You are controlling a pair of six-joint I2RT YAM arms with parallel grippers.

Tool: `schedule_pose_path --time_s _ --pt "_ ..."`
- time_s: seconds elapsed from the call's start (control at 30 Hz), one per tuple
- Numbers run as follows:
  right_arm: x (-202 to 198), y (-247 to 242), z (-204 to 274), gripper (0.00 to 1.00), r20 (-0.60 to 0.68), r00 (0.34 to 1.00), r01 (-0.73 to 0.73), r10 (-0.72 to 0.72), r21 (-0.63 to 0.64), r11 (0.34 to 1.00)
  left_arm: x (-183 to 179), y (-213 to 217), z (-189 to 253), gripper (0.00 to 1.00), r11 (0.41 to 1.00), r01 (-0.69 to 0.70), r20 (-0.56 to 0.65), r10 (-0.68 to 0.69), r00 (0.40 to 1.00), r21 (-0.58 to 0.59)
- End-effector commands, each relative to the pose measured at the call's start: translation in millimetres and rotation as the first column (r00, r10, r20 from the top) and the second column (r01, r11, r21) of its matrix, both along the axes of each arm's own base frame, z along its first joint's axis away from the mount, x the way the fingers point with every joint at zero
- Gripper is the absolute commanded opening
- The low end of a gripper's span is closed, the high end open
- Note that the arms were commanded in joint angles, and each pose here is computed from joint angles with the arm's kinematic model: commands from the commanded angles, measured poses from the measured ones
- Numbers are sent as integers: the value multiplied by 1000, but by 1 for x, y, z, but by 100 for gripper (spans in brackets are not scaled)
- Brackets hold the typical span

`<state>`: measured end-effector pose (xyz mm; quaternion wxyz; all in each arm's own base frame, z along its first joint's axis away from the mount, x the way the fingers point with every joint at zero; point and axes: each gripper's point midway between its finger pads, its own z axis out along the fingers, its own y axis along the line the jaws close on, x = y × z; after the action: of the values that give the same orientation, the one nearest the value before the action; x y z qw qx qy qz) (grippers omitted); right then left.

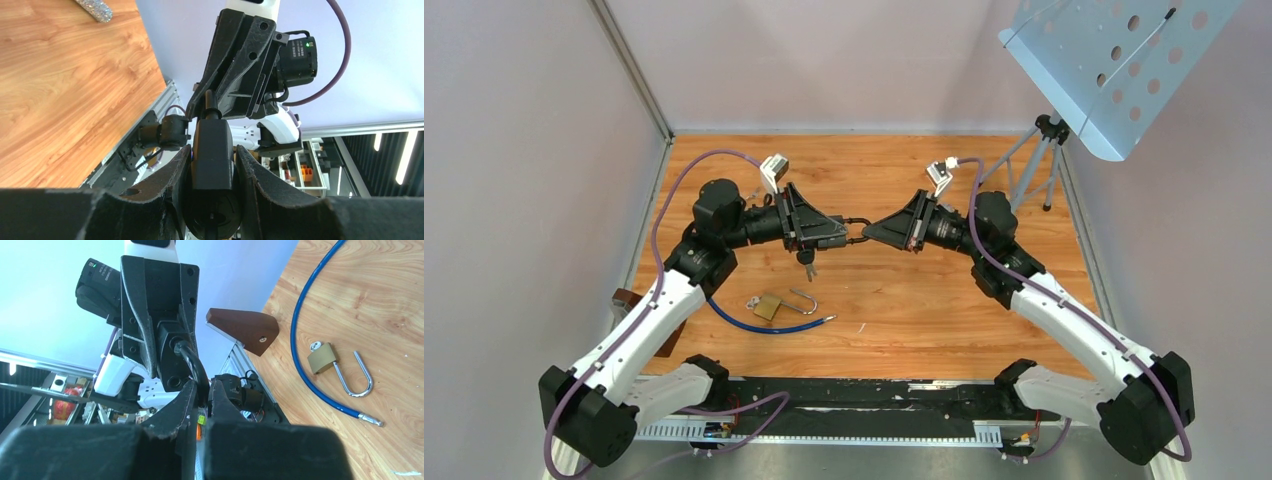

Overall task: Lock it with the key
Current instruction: Lock the lock.

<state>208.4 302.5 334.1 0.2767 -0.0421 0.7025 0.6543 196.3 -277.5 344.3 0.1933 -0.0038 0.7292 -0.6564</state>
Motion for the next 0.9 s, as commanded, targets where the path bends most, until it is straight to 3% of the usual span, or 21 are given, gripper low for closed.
schedule_pose_path --time_s 0.0,0.17,0.23,0.37,0.43,0.8,0.87 --pt "-45 30 30 0 68 985 -167 160 116 979 -13 -12 7 0 995 96 123 -92 988 -24" --pt "-38 26 22 1 79 993 -97 91 76 992 -23 -8 4 0 992 125 171 -125 977 9" --pt "-35 20 16 10 79 995 -58 54 51 997 -30 -5 7 0 989 142 222 -146 964 33" --pt "-43 5 8 40 121 992 -49 45 31 998 -42 -1 18 0 980 193 321 -198 926 46" --pt "-50 0 5 47 163 985 -62 59 17 998 -46 0 22 0 975 217 341 -222 913 55" --pt "-65 -17 1 34 256 964 -74 74 -10 997 -45 -3 30 0 965 249 348 -261 900 80" --pt "-64 -19 1 27 259 964 -66 66 -8 998 -44 -3 31 0 965 251 346 -262 901 77"
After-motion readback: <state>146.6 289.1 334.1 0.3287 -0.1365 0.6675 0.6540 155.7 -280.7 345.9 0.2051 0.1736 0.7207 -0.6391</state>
